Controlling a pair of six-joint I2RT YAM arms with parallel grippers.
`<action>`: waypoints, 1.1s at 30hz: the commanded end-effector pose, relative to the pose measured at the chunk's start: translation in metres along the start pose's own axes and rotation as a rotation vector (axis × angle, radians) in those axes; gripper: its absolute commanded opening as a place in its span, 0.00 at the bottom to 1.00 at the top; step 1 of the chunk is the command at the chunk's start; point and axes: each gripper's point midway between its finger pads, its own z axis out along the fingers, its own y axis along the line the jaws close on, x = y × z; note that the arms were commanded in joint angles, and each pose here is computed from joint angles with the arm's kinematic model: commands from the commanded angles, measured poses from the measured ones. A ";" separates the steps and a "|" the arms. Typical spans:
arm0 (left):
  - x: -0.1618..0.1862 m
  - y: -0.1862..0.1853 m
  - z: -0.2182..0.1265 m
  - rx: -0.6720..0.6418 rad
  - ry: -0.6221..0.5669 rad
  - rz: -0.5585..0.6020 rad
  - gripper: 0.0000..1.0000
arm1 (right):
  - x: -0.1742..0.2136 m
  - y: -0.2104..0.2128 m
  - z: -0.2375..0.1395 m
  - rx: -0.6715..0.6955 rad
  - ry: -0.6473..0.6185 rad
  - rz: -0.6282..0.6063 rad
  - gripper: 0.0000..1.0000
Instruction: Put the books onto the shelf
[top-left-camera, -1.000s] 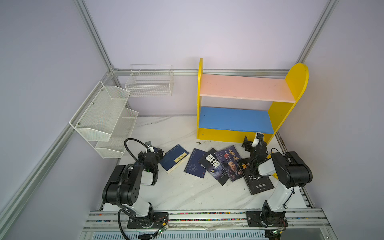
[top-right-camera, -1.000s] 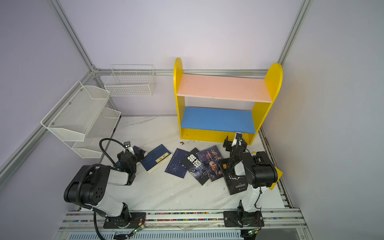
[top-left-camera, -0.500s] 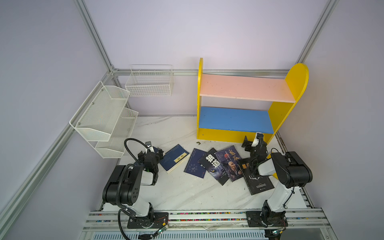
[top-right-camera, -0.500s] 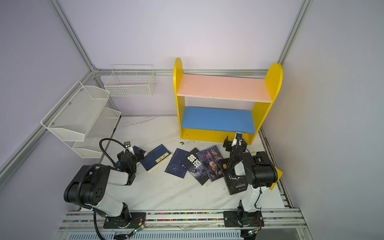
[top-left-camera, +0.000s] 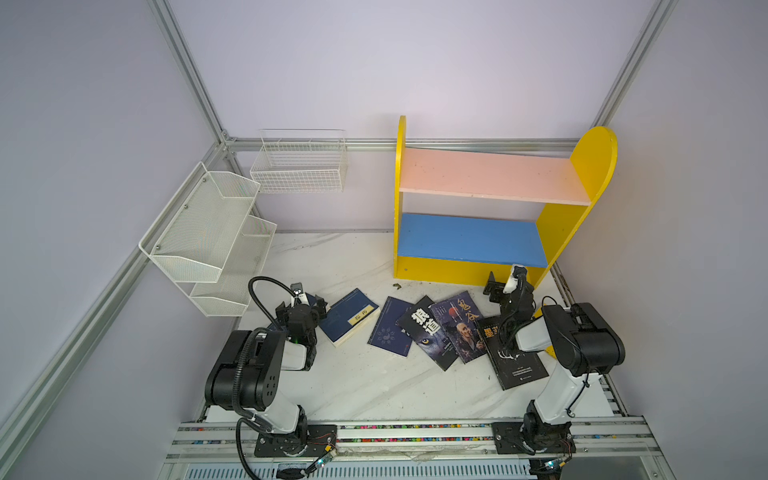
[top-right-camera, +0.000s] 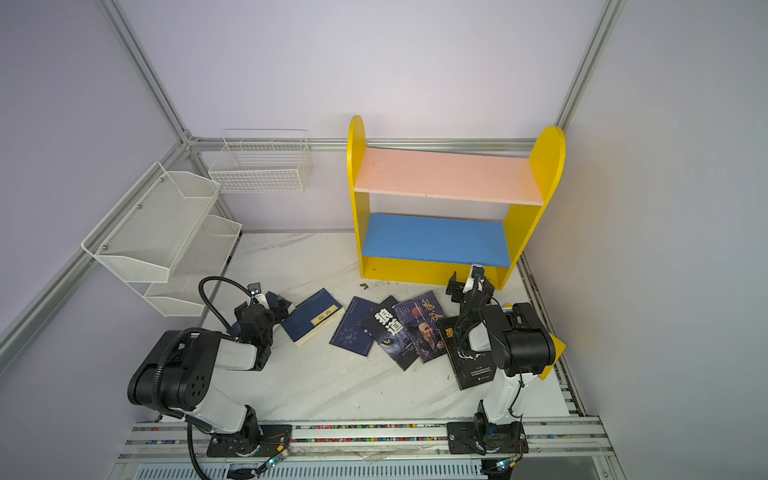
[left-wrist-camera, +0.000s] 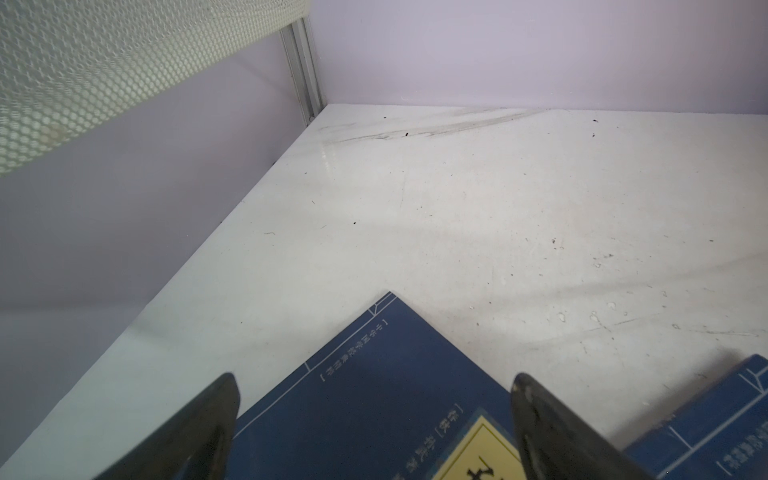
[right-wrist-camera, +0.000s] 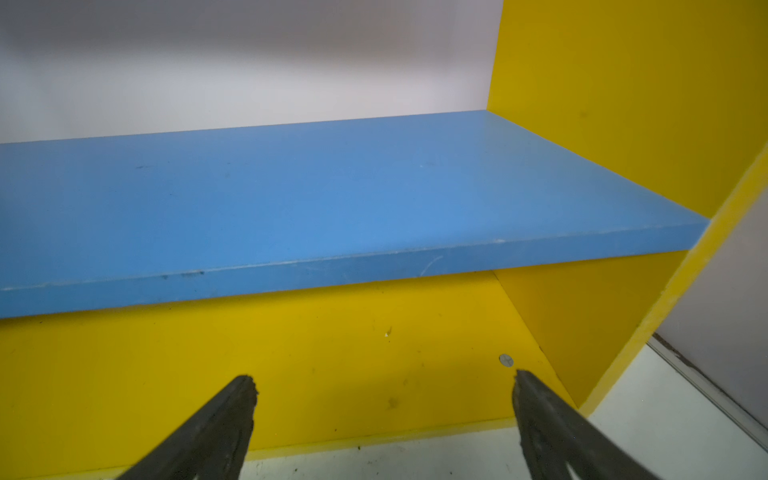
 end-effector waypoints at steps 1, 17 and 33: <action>-0.031 0.001 0.003 -0.004 -0.088 -0.038 1.00 | -0.012 0.002 -0.002 -0.008 -0.038 0.002 0.97; -0.031 0.001 0.003 -0.003 -0.090 -0.039 1.00 | -0.019 0.000 -0.004 0.008 -0.057 0.006 0.97; -0.186 -0.069 -0.080 0.447 0.049 -0.515 1.00 | -0.137 0.082 -0.074 -0.214 0.145 0.721 0.97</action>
